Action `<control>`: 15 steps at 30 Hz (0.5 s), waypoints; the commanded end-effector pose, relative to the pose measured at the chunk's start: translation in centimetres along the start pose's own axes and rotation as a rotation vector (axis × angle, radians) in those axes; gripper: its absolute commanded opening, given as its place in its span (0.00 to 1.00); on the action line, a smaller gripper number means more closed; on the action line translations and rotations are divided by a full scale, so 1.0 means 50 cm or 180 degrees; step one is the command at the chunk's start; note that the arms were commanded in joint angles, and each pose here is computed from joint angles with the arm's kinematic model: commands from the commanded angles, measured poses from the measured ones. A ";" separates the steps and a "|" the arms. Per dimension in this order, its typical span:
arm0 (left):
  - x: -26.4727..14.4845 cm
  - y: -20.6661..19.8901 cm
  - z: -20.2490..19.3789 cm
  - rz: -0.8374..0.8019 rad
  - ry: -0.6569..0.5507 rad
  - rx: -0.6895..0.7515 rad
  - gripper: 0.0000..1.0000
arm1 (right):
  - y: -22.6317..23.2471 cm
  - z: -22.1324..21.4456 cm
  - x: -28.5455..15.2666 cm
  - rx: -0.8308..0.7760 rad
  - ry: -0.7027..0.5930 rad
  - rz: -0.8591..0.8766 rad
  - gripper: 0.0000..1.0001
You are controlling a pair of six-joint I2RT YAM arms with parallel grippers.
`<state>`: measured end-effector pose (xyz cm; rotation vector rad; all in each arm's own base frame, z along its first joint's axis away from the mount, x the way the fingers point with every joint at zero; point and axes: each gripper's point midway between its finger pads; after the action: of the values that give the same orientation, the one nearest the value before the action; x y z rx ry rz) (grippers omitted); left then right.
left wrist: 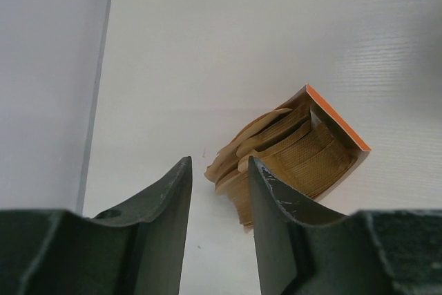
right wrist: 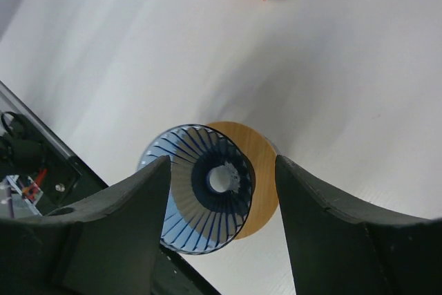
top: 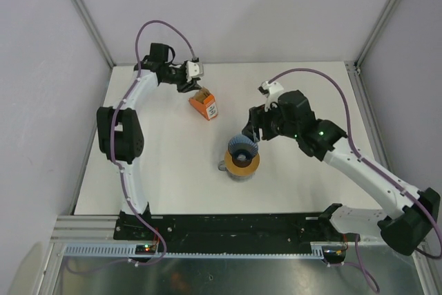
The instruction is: Place the coffee filter in the dripper
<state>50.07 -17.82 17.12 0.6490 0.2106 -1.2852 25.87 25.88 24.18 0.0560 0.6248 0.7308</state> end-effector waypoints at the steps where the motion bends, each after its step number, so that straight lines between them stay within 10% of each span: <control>1: -0.060 0.037 0.078 0.0248 -0.0120 0.0065 0.44 | 0.030 0.090 -0.050 -0.0029 -0.0546 0.0129 0.67; 15: -0.085 -0.087 -0.038 -0.0154 0.0224 0.0506 0.65 | 0.033 0.050 -0.028 -0.0121 -0.0293 0.0106 0.67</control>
<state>45.99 -14.02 16.86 0.7373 0.2112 -1.2946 25.25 26.22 26.22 0.0704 0.5564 0.7600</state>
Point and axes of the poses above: each gripper's point midway between its finger pads, its own x axis out along the fingers, its own y axis along the line the jaws close on, z = x × y, and after that the axes turned 3 degrees about -x, right-handed
